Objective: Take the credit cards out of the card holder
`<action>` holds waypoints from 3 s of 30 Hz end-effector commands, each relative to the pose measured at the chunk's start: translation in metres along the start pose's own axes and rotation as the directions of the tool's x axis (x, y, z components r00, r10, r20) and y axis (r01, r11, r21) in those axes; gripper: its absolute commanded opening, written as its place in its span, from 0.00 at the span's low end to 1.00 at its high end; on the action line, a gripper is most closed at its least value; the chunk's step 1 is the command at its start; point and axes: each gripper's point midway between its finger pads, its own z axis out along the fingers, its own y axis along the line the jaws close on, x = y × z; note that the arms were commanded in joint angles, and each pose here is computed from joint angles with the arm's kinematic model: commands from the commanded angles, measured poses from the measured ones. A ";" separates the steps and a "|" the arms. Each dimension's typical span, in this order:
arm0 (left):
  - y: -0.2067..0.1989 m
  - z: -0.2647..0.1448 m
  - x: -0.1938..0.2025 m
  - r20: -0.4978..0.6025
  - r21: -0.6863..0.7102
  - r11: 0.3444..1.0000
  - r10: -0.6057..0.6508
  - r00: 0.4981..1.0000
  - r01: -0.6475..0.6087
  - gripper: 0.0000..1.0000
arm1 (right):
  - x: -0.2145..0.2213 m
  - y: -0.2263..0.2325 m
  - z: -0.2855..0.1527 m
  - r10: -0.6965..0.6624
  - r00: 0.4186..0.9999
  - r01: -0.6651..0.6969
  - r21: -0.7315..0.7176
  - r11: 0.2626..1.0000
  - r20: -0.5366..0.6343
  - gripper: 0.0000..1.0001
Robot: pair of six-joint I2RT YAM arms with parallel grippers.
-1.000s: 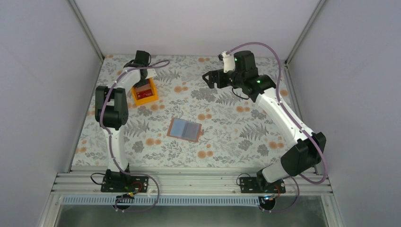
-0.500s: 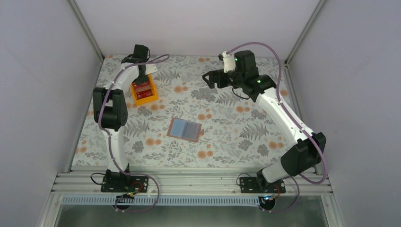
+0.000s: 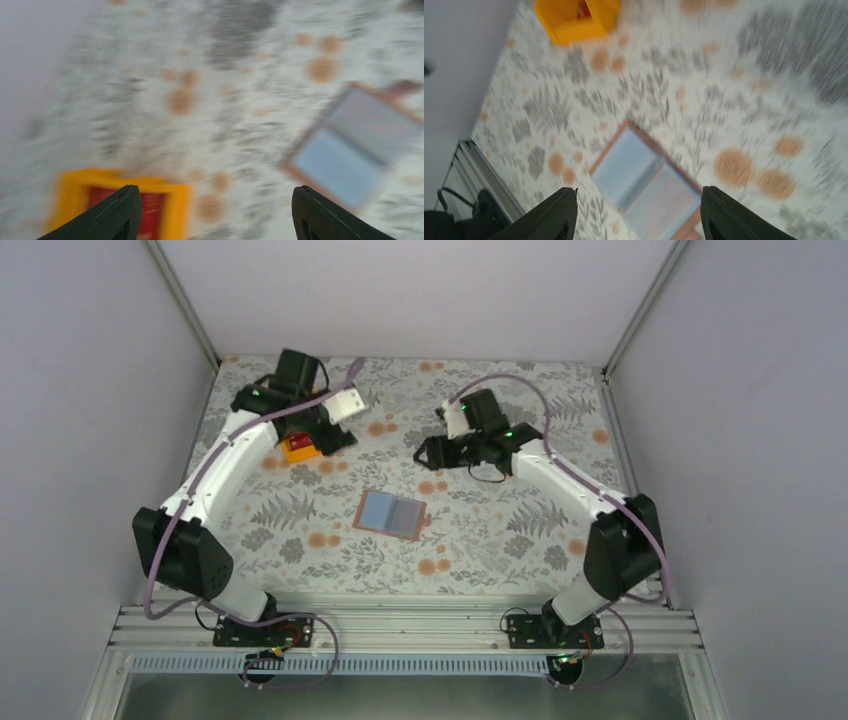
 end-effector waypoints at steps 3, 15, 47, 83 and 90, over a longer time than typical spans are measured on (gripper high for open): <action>-0.114 0.045 0.033 -0.044 0.454 0.841 -0.309 0.950 0.294 0.80 | 0.072 0.008 0.053 0.116 0.977 -0.120 -0.013 0.993 -0.179 0.61; -0.175 0.104 0.077 -0.278 0.572 0.532 -0.590 0.758 0.624 0.94 | 0.157 -0.015 0.103 0.246 0.900 -0.245 0.049 0.968 -0.359 0.56; -0.199 0.127 0.089 -0.421 0.628 0.311 -0.636 0.647 0.714 0.54 | 0.121 0.023 0.129 0.121 0.927 -0.196 -0.184 0.963 -0.355 0.06; -0.117 -0.067 -0.058 0.279 0.810 0.580 -0.521 0.807 0.093 0.53 | -0.013 0.145 -0.077 -0.366 0.897 0.441 -0.482 0.757 0.248 0.04; -0.112 -0.085 -0.066 0.327 0.772 0.632 -0.482 0.813 0.064 0.03 | -0.020 0.148 -0.087 -0.404 0.873 0.487 -0.445 0.751 0.274 0.23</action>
